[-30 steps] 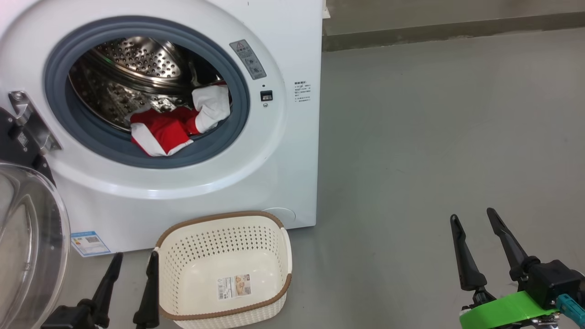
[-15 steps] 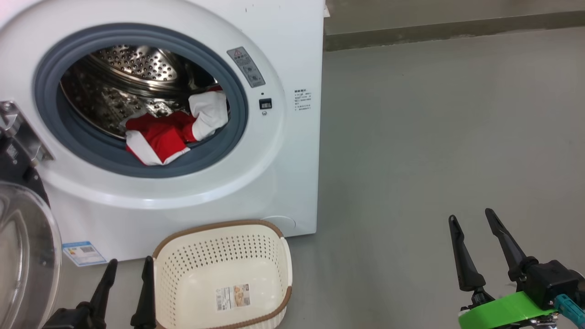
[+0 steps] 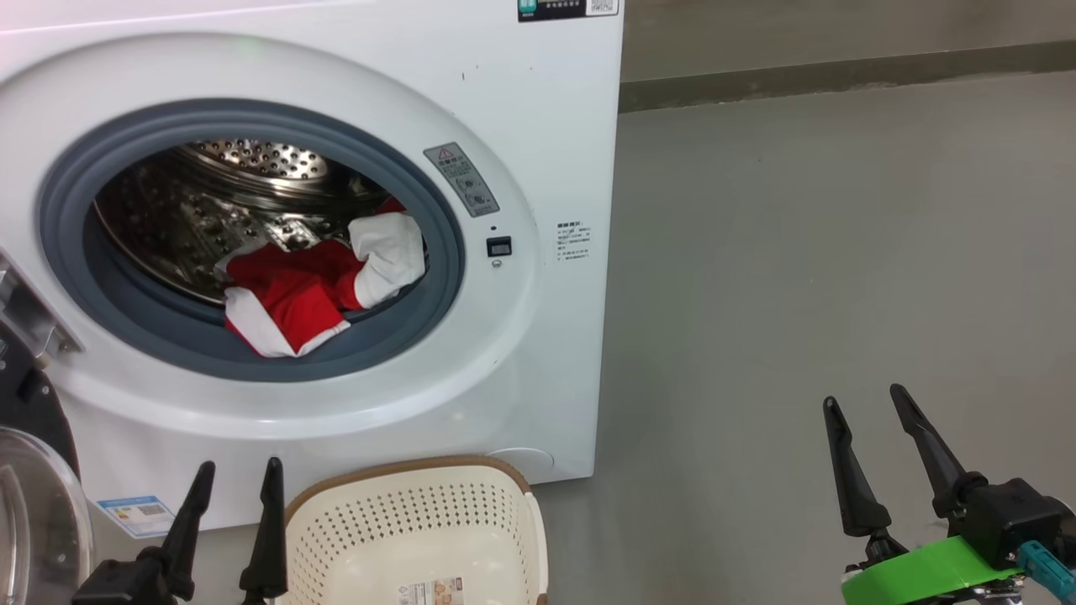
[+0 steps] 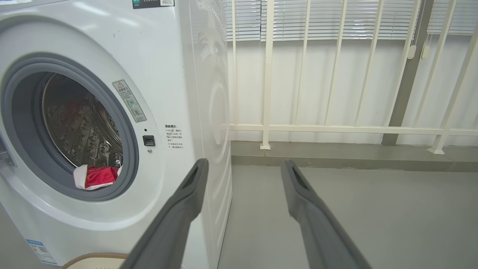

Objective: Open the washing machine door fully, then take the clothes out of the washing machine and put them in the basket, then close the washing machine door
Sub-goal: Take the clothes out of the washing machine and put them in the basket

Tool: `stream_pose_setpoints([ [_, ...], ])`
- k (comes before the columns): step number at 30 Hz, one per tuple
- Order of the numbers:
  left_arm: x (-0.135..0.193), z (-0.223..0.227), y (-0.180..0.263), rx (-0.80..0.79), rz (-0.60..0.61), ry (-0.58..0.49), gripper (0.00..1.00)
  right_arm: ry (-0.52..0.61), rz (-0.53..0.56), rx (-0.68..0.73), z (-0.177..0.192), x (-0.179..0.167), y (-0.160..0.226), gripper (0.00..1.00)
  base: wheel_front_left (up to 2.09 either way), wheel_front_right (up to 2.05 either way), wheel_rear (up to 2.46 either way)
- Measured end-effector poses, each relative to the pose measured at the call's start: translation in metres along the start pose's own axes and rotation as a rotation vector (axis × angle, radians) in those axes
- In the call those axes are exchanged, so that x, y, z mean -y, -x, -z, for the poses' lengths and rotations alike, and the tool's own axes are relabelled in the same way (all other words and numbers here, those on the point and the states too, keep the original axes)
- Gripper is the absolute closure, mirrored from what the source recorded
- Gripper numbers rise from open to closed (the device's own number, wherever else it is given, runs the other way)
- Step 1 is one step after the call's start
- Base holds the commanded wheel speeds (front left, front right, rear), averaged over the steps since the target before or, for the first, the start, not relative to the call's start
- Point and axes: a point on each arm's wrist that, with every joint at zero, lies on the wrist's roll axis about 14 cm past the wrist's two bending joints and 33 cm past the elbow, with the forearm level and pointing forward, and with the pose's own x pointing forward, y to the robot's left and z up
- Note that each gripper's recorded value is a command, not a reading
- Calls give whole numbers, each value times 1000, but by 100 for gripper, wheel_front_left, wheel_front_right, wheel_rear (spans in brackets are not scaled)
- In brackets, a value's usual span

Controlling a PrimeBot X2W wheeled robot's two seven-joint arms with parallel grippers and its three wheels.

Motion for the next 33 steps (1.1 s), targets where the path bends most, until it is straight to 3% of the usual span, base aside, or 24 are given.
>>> stream_pose_setpoints([
  [33, -1, -1, 0, 9, -20, 13, 0, -4, -23, -16, 5, -8, -2, 0, 0, 0, 0],
])
